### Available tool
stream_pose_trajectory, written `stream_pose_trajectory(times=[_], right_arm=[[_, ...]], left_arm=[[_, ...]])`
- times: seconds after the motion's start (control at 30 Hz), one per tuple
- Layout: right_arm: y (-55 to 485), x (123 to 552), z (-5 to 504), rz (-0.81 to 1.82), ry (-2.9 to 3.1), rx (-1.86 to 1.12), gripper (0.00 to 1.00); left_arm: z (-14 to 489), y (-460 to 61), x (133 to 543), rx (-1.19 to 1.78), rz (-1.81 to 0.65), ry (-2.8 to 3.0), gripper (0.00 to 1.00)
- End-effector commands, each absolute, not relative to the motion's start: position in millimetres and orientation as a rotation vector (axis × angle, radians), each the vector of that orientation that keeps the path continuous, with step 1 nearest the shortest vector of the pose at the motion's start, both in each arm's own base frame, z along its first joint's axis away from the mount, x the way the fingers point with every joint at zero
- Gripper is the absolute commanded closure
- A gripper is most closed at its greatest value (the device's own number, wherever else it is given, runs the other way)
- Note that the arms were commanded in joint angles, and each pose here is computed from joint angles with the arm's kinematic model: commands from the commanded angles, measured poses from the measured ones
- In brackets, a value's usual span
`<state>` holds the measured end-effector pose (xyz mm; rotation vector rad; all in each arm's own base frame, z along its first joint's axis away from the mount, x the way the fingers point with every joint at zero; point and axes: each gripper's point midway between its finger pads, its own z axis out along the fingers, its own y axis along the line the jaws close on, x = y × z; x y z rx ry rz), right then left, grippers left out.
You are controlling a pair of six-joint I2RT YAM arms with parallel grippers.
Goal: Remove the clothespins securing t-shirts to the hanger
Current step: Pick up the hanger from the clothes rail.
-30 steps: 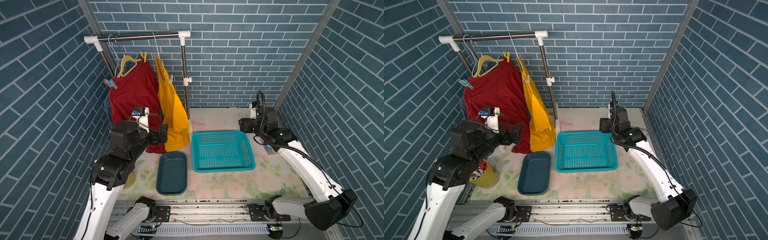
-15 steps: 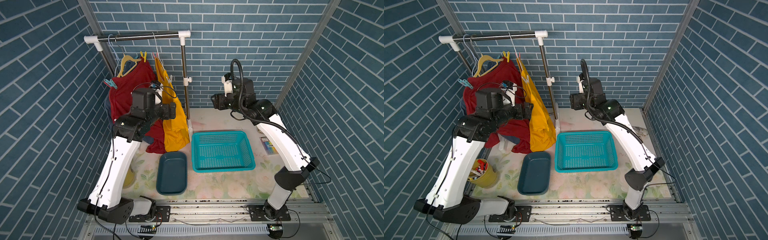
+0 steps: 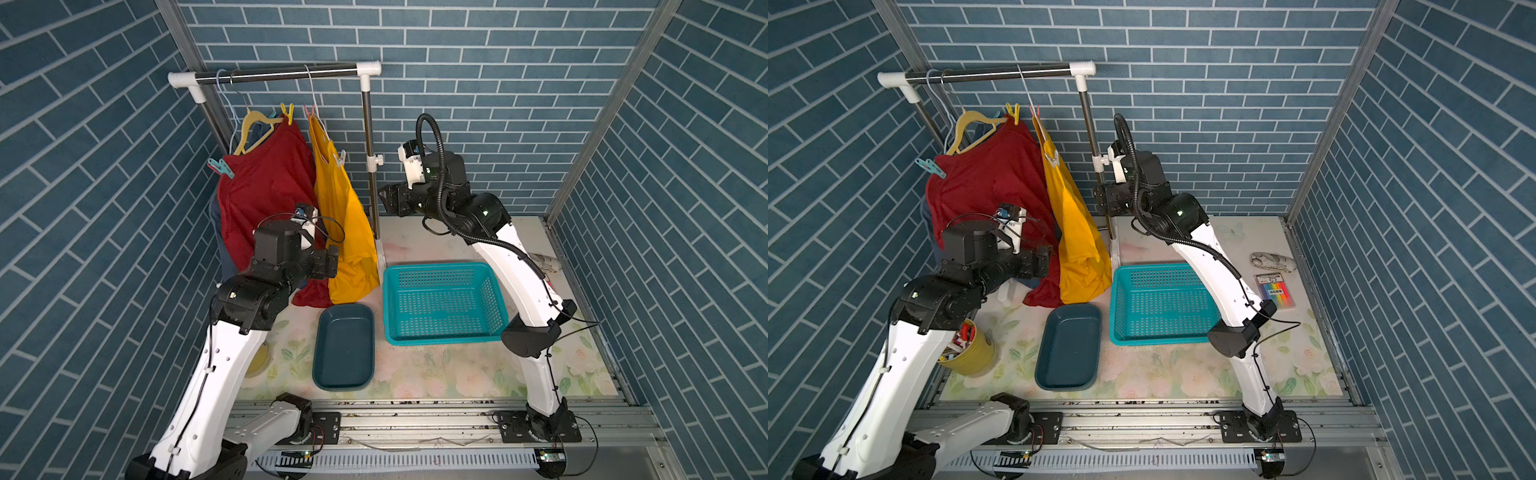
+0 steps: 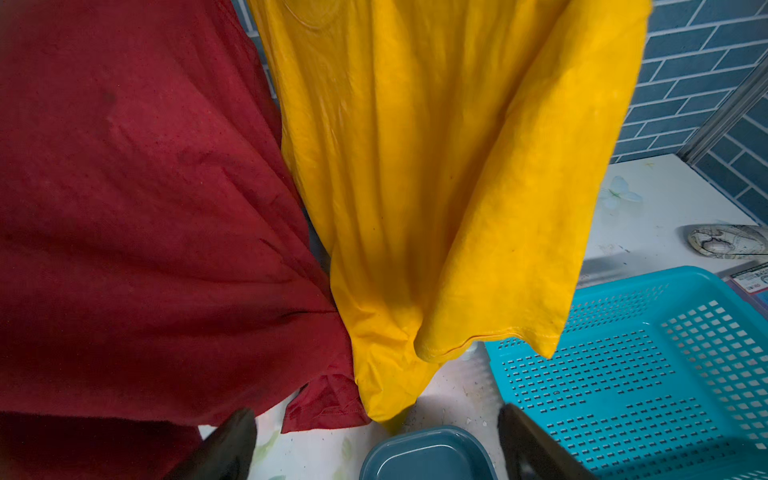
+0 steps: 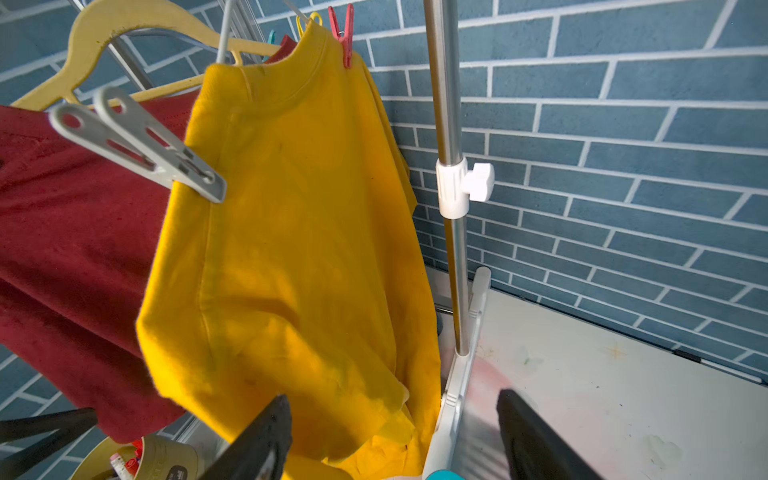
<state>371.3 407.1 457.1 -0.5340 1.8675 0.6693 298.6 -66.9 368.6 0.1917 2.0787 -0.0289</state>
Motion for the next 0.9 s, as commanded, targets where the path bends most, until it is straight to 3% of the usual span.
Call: stream_pose_trajectory(times=[0.0, 0.23, 0.53, 0.7, 0.87], right_arm=[[422.1, 365.0, 457.5, 0.742, 1.855, -0.554, 0.22], [407.1, 367.4, 443.3, 0.582, 1.899, -0.526, 0.24], [354.6, 368.0, 419.0, 0.275, 1.948, -0.527, 0.21], [334.4, 365.7, 405.4, 0.212, 1.982, -0.534, 0.20], [317.8, 365.0, 401.3, 0.176, 2.001, -0.532, 0.20]], left_arm=[[361.8, -66.0, 303.9, 0.187, -0.011, 2.069, 0.08], [425.2, -81.7, 331.8, 0.058, -0.163, 1.937, 0.30], [491.9, -135.6, 372.1, 0.081, -0.320, 1.797, 0.27], [488.2, -143.3, 397.2, 0.032, -0.274, 1.819, 0.29], [471.2, -126.0, 415.7, -0.038, -0.090, 1.898, 0.39]])
